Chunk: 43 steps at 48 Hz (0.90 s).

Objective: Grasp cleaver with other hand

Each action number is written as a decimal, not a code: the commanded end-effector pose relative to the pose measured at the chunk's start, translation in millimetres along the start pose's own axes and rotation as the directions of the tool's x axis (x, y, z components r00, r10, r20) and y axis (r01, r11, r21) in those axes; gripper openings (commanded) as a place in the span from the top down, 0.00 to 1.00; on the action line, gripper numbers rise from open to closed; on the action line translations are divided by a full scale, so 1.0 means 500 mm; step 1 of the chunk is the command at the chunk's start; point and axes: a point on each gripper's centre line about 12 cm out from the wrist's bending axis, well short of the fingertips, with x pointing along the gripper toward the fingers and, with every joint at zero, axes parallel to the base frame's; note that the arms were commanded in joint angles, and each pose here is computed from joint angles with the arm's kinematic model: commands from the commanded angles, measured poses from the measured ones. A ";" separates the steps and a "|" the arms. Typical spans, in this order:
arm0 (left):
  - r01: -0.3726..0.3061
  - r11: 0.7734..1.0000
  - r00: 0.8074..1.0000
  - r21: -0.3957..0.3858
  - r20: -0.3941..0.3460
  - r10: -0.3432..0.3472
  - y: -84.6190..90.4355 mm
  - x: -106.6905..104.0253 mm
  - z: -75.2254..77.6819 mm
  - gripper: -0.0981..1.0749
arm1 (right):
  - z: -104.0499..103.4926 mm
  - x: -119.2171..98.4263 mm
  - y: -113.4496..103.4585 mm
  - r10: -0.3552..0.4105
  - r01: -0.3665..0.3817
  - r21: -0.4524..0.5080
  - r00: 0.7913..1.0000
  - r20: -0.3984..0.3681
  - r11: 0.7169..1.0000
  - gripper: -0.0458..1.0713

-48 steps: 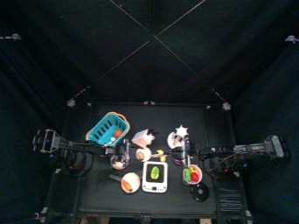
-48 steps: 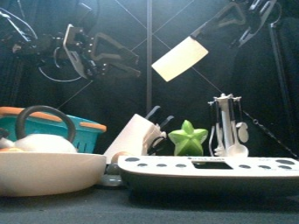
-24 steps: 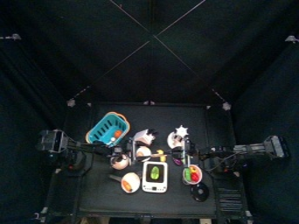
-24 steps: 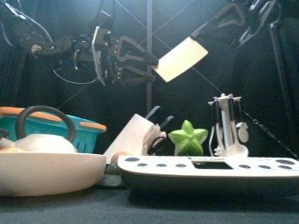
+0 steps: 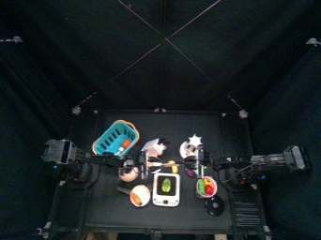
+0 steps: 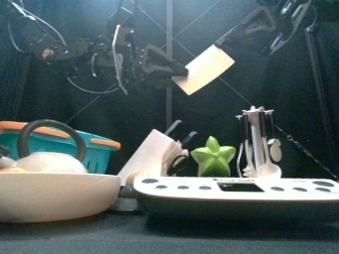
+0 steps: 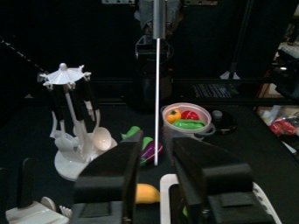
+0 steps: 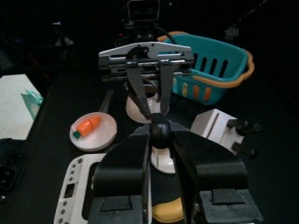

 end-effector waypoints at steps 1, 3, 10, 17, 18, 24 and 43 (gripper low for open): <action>0.003 1.000 0.999 0.002 0.037 -0.003 -0.003 0.011 0.020 0.41 | 0.029 -0.004 0.000 0.002 -0.002 -0.001 0.999 0.039 1.000 0.49; 0.003 1.000 0.999 0.002 0.038 -0.003 -0.003 0.011 0.021 0.44 | 0.029 -0.004 0.001 0.003 -0.003 -0.001 0.999 0.039 1.000 0.49; 0.001 1.000 0.999 0.001 0.040 -0.001 -0.001 0.006 0.023 0.51 | 0.016 0.001 0.001 0.003 -0.004 0.015 1.000 0.018 1.000 0.49; 0.000 1.000 0.999 0.006 0.041 0.000 0.000 -0.003 0.025 0.53 | -0.013 0.014 0.004 0.009 -0.008 0.060 0.999 -0.030 0.998 0.49; -0.001 1.000 0.999 0.005 0.044 0.001 0.001 -0.004 0.027 0.53 | -0.016 0.016 0.004 0.009 -0.007 0.068 0.999 -0.037 0.998 0.49; -0.005 1.000 0.998 0.003 0.058 0.004 0.002 -0.008 0.030 0.53 | -0.031 0.029 0.006 0.012 -0.004 0.111 0.998 -0.068 0.994 0.49; -0.007 1.000 0.998 0.000 0.066 0.007 0.004 -0.035 0.036 0.54 | -0.089 0.042 0.009 0.008 0.034 0.245 0.986 -0.168 0.969 0.49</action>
